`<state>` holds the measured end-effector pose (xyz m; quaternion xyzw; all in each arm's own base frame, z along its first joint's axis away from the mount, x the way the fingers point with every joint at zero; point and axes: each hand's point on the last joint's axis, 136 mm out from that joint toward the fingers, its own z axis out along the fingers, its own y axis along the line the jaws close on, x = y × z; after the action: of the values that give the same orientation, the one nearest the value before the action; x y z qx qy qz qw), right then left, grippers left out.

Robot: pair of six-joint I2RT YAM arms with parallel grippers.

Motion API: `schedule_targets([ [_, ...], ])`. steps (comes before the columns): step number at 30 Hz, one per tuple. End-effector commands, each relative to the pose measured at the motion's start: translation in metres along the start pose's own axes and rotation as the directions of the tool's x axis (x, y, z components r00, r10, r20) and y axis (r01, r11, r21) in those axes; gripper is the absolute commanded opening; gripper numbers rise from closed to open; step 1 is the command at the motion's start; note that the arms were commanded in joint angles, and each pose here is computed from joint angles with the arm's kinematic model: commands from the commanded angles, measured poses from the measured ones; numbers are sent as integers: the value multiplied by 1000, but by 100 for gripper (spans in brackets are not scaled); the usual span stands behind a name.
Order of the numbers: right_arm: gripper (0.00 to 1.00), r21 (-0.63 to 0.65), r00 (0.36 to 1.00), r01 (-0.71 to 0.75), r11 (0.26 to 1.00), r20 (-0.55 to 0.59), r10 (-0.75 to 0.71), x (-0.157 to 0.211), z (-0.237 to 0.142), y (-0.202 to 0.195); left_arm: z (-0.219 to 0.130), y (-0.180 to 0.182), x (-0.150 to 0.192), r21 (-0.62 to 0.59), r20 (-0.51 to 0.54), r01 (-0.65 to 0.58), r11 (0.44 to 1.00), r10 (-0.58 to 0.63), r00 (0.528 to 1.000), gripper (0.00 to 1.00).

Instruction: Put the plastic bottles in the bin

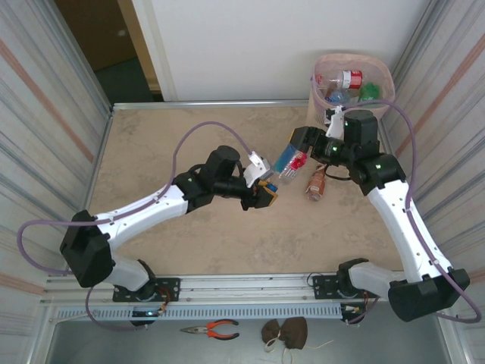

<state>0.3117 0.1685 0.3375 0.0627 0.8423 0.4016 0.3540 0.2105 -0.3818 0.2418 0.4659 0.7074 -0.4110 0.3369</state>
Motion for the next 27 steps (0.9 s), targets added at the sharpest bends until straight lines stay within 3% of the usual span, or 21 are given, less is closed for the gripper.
schedule_targets([
  [1, 58, -11, 999, 5, 1000, 33, -5, -9, -1, 9, -5, -3, -20, 13, 49, -49, 999, 48, 998, 21],
  [8, 47, -1, 999, 9, 1000, 44, -9, -10, -2, 10, -7, -2, -24, 7, 57, -49, 999, 48, 997, 24],
  [17, 42, 21, 993, 24, 999, 118, -26, -27, -13, 13, -25, -1, -37, -37, 116, -52, 998, 56, 992, 56],
  [22, 41, 40, 978, 18, 999, 205, -26, -59, -31, 9, -41, -1, -39, -69, 152, -58, 996, 68, 986, 62],
  [27, 42, 47, 939, -7, 999, 345, -9, -116, -66, 2, -51, 0, -35, -98, 164, -50, 994, 65, 984, 63],
])
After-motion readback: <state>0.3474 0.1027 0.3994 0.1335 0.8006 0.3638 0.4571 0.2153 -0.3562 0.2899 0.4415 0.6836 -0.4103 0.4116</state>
